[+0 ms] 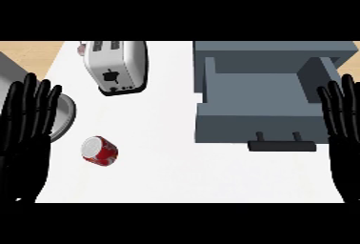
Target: Pick up the can, place it into the drawer and close the drawer
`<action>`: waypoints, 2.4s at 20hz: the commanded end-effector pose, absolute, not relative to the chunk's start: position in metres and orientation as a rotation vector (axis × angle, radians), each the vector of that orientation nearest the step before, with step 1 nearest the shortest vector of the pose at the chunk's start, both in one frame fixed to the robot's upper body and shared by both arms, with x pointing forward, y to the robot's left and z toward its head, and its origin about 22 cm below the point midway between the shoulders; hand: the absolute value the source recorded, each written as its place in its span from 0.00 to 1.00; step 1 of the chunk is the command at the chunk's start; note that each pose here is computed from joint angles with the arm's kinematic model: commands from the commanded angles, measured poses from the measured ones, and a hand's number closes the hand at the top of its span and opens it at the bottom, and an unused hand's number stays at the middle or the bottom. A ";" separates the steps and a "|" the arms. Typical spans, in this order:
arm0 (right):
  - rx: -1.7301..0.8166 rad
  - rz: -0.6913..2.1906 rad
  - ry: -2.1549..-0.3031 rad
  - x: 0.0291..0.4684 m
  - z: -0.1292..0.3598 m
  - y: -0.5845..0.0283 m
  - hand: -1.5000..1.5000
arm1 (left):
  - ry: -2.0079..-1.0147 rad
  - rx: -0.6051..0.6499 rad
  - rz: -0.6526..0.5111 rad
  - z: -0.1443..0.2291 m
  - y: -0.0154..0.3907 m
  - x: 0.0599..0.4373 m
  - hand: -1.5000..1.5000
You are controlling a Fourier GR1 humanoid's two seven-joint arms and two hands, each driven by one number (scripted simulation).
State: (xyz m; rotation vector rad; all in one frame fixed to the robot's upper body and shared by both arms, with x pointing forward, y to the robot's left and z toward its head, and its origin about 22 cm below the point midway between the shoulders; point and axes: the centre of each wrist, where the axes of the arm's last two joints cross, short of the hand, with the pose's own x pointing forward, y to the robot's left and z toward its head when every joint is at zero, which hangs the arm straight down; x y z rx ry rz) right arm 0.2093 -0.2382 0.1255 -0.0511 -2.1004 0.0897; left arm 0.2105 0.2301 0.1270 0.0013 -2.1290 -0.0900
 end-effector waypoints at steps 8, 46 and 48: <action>-0.187 -0.089 -1.801 0.198 0.096 -0.255 0.00 | -1.743 0.124 -0.079 0.092 0.286 0.182 0.00; -0.186 -0.126 -1.781 0.113 0.079 -0.354 0.00 | -1.567 -0.095 0.208 0.120 0.304 0.166 0.00; -0.181 -0.090 -1.797 0.094 0.082 -0.344 0.00 | -1.559 -0.079 0.217 0.112 0.291 0.184 0.00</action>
